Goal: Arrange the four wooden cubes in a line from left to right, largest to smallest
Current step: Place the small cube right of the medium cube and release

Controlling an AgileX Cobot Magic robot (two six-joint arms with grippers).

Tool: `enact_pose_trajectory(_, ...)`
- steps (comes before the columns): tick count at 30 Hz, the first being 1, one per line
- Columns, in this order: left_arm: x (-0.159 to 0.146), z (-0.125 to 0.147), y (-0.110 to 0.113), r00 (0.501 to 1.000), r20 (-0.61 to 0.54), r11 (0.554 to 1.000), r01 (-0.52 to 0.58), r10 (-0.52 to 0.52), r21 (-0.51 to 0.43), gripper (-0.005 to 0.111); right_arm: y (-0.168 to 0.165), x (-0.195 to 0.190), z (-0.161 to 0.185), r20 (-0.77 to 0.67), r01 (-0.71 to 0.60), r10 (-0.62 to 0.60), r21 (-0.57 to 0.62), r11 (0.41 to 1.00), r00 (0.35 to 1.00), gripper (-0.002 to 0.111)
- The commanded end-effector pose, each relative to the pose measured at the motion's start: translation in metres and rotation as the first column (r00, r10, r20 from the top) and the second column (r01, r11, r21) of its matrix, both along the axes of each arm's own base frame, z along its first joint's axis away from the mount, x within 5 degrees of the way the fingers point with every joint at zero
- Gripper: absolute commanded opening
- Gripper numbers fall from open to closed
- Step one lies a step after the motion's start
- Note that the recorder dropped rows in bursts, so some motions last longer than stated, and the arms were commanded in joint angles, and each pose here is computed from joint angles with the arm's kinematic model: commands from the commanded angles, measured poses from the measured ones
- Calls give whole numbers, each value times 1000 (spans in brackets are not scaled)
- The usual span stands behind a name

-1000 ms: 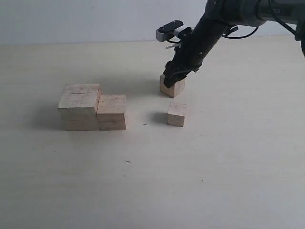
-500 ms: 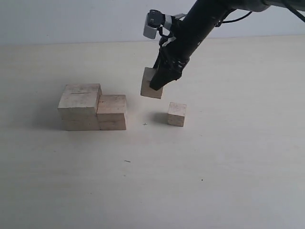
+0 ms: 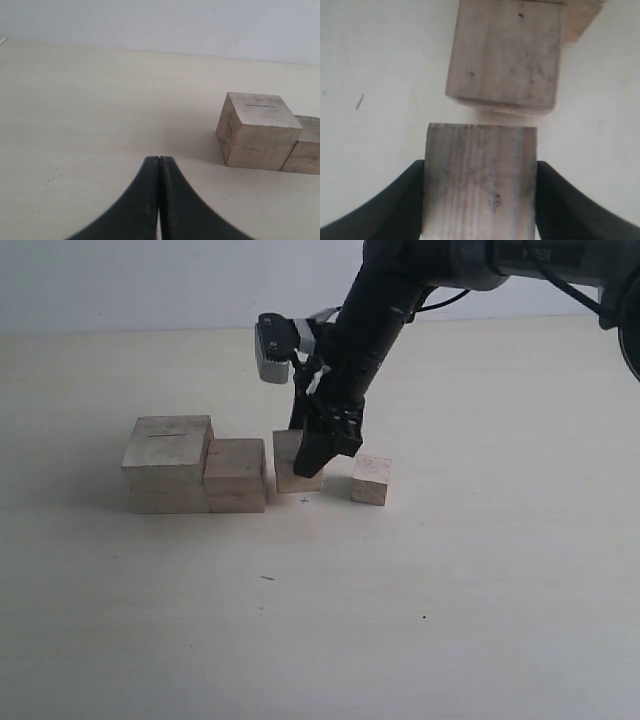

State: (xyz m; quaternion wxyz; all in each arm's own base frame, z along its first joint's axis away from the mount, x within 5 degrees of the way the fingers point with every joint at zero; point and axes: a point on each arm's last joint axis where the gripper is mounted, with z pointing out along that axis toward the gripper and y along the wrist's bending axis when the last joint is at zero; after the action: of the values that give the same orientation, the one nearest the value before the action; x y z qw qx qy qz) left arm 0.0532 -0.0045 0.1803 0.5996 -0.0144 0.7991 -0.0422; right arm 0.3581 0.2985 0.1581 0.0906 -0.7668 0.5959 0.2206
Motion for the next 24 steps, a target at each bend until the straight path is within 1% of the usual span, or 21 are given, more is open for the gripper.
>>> enact_pose_trajectory(1, 0, 1, 0, 1000, 13, 1000, 7, -7, -3, 0, -6, -8, -13, -13, -30, 29, -61, 998, 999, 0)
enact_pose_trajectory(7, 0, 1, 0, 1000, 13, 1000, 7, -7, -3, 0, 7, -10, -17, 48, 15, -14, -28, 1000, 999, 0)
enact_pose_trajectory(11, 0, 1, 0, 1000, 13, 1000, 7, -7, -3, 0, 8, -10, -17, 43, 24, -23, -14, 1000, 999, 0)
enact_pose_trajectory(14, 0, 1, 0, 1000, 13, 1000, 7, -7, -3, 0, 10, -8, -17, 49, 60, -60, -6, 998, 997, 0)
enact_pose_trajectory(18, 0, 1, 0, 1000, 13, 1000, 7, -7, -3, 0, 11, -8, -19, 37, 73, -73, 2, 997, 997, 0)
enact_pose_trajectory(24, 0, 1, 0, 1000, 13, 1000, 7, -7, -3, 0, 11, -8, -33, 4, 92, -92, -19, 996, 996, 0)
